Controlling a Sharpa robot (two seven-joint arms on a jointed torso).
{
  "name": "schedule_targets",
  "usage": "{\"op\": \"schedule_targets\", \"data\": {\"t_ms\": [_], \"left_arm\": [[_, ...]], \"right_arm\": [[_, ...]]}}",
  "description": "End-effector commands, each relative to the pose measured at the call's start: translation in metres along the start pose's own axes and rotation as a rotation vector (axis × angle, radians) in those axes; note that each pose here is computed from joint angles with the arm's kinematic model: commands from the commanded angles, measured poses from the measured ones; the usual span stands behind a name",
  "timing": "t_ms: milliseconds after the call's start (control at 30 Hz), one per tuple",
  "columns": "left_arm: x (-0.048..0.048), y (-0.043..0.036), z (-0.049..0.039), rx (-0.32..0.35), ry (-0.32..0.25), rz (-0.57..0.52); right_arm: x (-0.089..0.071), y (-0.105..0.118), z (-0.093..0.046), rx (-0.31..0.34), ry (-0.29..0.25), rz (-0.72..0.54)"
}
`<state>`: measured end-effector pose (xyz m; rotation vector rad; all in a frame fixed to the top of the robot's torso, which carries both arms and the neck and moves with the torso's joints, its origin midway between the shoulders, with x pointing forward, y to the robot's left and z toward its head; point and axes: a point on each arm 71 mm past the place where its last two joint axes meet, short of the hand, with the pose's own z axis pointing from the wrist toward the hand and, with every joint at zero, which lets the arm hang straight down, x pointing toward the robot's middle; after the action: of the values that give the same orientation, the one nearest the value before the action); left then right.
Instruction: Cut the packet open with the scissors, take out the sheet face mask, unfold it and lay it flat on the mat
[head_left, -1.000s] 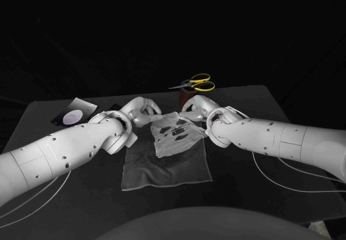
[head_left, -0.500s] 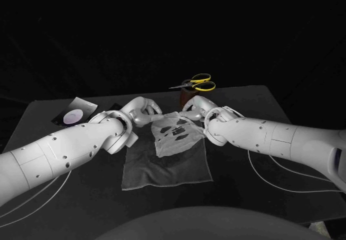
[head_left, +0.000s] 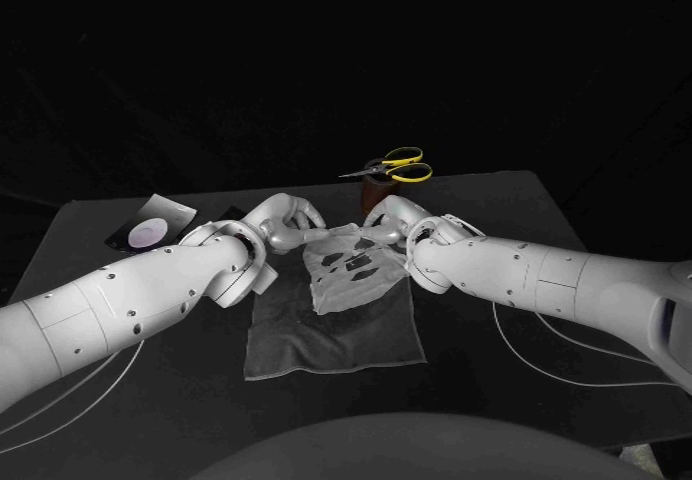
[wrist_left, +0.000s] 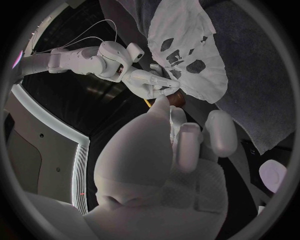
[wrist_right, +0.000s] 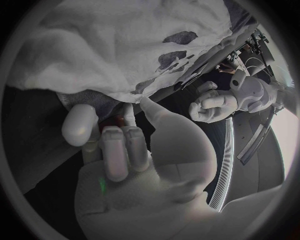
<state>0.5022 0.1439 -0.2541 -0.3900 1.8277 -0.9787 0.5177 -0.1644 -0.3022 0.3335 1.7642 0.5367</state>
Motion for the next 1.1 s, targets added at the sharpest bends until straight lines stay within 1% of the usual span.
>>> {"op": "schedule_targets", "data": {"t_ms": [33, 433, 1100], "left_arm": [[0.0012, -0.0014, 0.0003, 0.003, 0.011, -0.005], [0.0017, -0.0015, 0.0007, 0.000, 0.013, -0.005], [0.0016, -0.0012, 0.0008, -0.004, 0.012, -0.005]], "right_arm": [[0.006, 0.001, -0.001, 0.000, 0.032, -0.010], [0.010, 0.008, 0.001, -0.025, 0.049, -0.020], [0.010, 0.014, 0.002, -0.051, 0.039, -0.064]]}}
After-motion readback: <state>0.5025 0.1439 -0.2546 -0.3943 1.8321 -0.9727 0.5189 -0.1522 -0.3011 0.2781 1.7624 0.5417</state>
